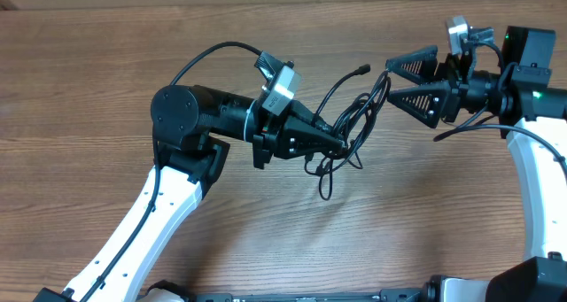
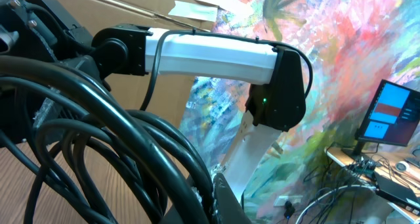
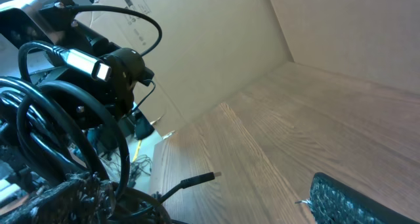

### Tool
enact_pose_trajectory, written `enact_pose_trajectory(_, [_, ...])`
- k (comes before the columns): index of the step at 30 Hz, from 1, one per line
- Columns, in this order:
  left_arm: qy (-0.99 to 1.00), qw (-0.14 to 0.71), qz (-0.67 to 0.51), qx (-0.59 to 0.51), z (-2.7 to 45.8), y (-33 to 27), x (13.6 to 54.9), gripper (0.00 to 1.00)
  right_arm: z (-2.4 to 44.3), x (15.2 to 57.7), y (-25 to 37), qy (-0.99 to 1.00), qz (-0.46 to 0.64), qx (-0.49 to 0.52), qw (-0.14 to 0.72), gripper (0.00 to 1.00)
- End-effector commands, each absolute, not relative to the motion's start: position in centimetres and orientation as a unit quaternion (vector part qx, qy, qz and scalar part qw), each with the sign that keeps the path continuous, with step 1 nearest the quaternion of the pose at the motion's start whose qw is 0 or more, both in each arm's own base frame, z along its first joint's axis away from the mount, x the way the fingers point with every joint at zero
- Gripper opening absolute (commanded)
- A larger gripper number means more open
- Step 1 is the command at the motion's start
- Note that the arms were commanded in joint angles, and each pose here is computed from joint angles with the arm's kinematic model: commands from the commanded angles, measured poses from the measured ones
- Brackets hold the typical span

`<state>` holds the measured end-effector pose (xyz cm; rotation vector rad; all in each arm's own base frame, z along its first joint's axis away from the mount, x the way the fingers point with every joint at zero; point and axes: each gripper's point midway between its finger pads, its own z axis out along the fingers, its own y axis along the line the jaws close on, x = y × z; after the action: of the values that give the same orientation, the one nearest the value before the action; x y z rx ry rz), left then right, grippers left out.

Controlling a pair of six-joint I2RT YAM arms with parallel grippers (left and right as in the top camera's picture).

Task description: Untangle cables

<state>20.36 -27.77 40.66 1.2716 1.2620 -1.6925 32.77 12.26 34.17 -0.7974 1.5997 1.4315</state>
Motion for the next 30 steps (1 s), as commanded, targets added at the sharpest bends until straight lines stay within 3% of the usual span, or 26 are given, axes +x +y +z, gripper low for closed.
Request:
enact_pose_trajectory(1, [0.473, 0.333, -0.645, 0.499, 40.8, -27.9, 20.0, 0.04, 34.8, 32.3, 12.4, 0.625, 0.572, -0.328, 0.418, 1.0])
enact_pose_trajectory(30, [0.479, 0.377, -0.641, 0.467, 41.6, -28.3, 21.7, 0.04, 35.0, 31.6, 13.8, 0.614, 0.586, -0.34, 0.404, 1.0])
